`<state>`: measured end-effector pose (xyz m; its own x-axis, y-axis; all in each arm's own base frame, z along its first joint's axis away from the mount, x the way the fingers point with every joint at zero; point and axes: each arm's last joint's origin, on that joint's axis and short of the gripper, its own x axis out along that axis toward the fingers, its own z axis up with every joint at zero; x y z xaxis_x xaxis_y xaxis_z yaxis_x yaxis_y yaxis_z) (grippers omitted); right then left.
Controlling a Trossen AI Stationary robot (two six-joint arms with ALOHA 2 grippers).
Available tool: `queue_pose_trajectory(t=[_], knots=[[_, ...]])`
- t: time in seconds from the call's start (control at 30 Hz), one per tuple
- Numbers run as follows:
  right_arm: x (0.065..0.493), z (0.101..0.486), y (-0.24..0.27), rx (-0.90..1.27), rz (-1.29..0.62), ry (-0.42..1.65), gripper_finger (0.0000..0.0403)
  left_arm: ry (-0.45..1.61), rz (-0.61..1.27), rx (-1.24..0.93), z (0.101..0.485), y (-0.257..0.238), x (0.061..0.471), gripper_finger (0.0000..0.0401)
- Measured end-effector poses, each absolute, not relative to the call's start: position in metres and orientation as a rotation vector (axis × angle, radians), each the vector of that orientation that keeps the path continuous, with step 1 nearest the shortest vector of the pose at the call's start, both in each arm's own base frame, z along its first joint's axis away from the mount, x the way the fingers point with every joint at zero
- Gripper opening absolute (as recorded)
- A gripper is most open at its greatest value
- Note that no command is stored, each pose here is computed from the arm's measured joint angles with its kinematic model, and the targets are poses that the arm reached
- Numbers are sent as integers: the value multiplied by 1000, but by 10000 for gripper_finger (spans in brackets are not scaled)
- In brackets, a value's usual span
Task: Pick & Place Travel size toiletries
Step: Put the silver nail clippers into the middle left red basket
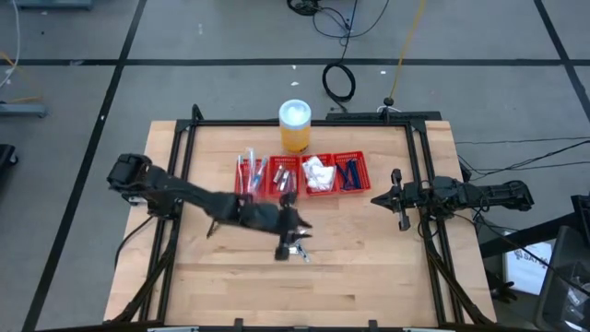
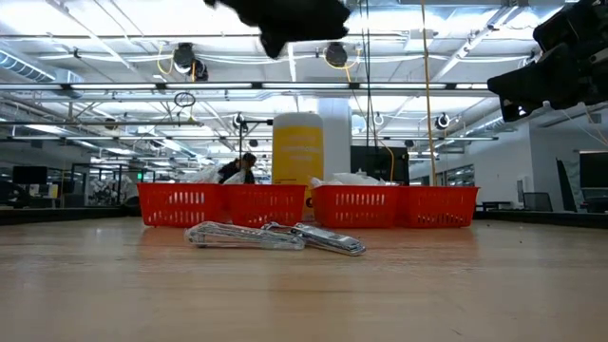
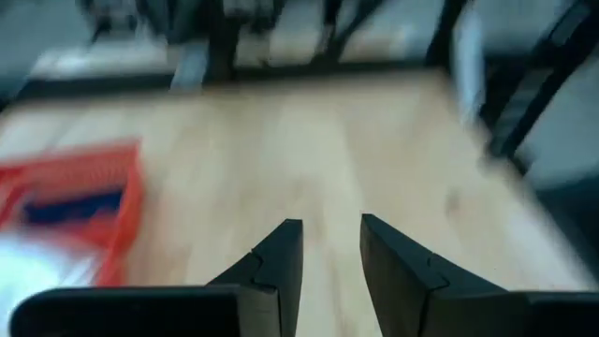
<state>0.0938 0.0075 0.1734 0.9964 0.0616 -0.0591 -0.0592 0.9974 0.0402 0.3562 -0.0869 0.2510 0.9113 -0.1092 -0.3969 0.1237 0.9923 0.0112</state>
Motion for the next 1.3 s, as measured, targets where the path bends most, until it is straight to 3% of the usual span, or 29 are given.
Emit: queue_pose_trajectory(t=[0.17,0.47,0.7,0.87,1.0,1.3], knots=[[94,174,7,38,58,59,0,726,65,36,268,-118,358,108],[94,173,7,38,60,59,0,919,134,-261,242,-139,368,111],[94,173,7,38,60,61,0,1102,263,-283,197,-141,371,176],[94,173,7,38,60,61,0,1207,193,-240,178,-141,373,235],[94,173,7,38,60,60,0,1249,136,-160,167,-144,373,259],[94,173,7,38,60,61,0,1291,96,-70,151,-145,374,243]])
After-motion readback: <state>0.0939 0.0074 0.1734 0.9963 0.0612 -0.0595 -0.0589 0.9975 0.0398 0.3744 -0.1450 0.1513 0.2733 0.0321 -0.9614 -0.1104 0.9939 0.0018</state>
